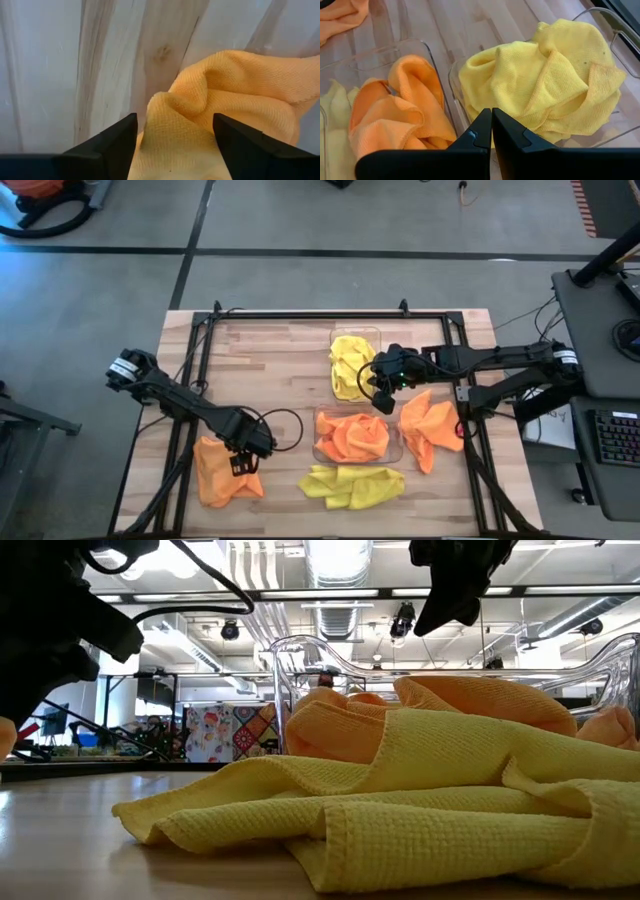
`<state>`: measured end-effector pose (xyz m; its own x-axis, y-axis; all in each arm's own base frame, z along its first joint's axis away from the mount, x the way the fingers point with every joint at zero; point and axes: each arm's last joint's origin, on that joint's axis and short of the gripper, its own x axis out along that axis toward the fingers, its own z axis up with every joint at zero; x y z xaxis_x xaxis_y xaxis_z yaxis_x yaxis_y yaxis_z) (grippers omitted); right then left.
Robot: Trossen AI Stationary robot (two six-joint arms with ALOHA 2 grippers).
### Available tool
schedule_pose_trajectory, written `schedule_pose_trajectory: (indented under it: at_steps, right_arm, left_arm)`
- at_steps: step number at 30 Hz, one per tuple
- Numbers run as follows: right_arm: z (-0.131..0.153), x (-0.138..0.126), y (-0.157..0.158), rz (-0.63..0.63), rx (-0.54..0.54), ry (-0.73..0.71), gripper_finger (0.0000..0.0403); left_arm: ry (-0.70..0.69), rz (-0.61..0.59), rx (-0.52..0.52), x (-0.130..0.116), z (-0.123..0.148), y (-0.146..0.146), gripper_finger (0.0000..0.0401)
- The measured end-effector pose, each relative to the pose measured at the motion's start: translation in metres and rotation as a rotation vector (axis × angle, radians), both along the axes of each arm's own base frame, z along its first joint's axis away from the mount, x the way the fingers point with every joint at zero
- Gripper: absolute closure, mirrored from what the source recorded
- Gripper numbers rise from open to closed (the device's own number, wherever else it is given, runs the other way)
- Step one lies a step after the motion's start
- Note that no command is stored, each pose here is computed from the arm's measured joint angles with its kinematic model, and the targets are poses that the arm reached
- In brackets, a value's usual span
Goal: Sort microfiber towel by color & place in baskets
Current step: Put the orange towel into the bottom transparent bin
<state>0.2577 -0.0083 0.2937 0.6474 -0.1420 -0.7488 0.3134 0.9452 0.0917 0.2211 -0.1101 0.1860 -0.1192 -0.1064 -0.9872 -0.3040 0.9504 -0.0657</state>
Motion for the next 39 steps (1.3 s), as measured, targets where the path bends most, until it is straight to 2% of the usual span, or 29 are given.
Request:
schedule_pose_trajectory:
  at_steps: [5,14,15,21,25,29,33,39]
  right_arm:
    - [0.0,0.0,0.004,0.015,0.0,0.0,0.0394]
    - [0.0,0.0,0.008,0.033,0.0,0.0,0.0394]
    - [0.0,0.0,0.008,0.033,0.0,0.0,0.0394]
    - [0.001,-0.001,0.01,0.04,-0.001,0.001,0.0394]
    - [0.003,-0.004,0.016,0.063,-0.001,-0.007,0.0394]
    - [0.008,-0.008,0.024,0.088,-0.008,-0.027,0.0394]
    - [0.011,-0.012,0.031,0.092,-0.043,-0.044,0.0394]
    - [0.012,-0.014,0.042,0.126,-0.055,-0.049,0.0394]
  left_arm:
    - [0.002,-0.01,0.005,-0.002,-0.001,-0.002,0.0211]
    - [0.0,-0.024,0.004,-0.002,-0.002,-0.003,0.0381]
    - [-0.001,-0.024,0.004,-0.001,-0.002,-0.003,0.039]
    - [-0.015,-0.04,0.0,0.0,0.003,-0.003,0.0398]
    - [-0.117,-0.076,0.003,0.009,0.024,-0.006,0.04]
    - [-0.266,-0.127,0.039,0.02,0.06,-0.009,0.04]
    - [-0.442,-0.185,0.131,0.031,0.103,-0.01,0.04]
    - [-0.663,-0.287,0.172,0.041,0.164,-0.012,0.0401]
